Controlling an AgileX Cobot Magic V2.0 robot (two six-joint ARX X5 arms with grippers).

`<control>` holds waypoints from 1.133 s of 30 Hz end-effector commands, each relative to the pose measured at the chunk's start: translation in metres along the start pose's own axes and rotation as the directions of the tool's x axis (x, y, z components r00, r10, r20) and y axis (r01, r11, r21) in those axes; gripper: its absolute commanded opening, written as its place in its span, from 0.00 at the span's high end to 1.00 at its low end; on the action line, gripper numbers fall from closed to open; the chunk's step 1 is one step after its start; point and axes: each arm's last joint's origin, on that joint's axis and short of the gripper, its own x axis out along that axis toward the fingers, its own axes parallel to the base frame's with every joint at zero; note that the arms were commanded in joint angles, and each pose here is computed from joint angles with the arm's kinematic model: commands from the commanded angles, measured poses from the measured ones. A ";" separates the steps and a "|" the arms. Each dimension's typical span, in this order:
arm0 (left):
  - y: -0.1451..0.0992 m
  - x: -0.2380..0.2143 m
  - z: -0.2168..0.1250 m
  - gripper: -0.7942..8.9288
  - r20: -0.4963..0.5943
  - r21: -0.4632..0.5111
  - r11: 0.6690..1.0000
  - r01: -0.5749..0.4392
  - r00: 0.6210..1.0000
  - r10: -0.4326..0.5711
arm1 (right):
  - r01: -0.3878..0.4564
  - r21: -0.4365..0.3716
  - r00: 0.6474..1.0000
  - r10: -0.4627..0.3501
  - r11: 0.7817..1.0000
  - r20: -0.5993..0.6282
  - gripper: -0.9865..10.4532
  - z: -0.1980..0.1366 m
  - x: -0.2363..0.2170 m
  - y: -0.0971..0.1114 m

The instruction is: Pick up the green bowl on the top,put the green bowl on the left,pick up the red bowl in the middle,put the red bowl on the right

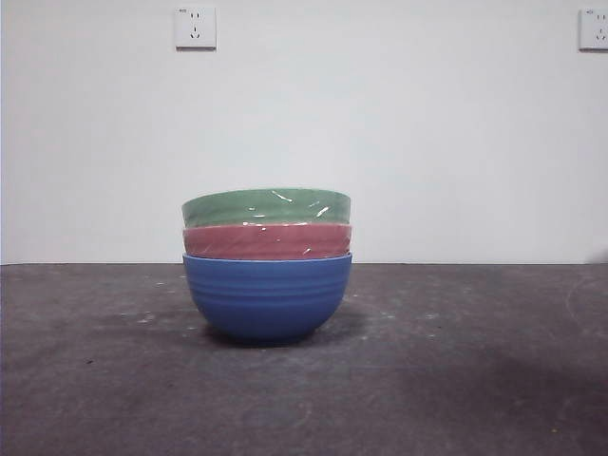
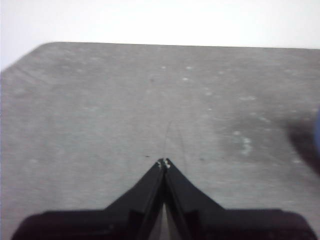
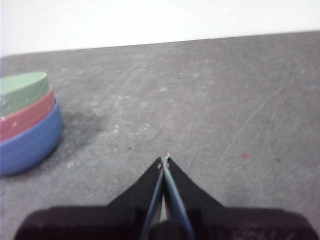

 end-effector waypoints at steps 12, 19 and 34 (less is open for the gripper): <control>-0.011 -0.001 -0.002 0.92 -0.020 -0.325 0.880 0.347 0.927 -0.374 | -0.036 0.363 0.998 0.053 0.931 -0.036 0.92 -0.001 -0.001 0.002; -0.012 -0.011 0.021 0.92 -0.029 -0.373 0.865 0.336 0.927 -0.373 | -0.024 0.355 0.997 0.047 0.934 -0.058 0.92 0.029 -0.013 0.006; -0.023 -0.009 0.118 0.93 -0.094 -0.227 0.855 0.467 0.863 -0.497 | -0.034 0.116 0.993 0.047 0.993 -0.106 0.92 0.138 -0.015 0.019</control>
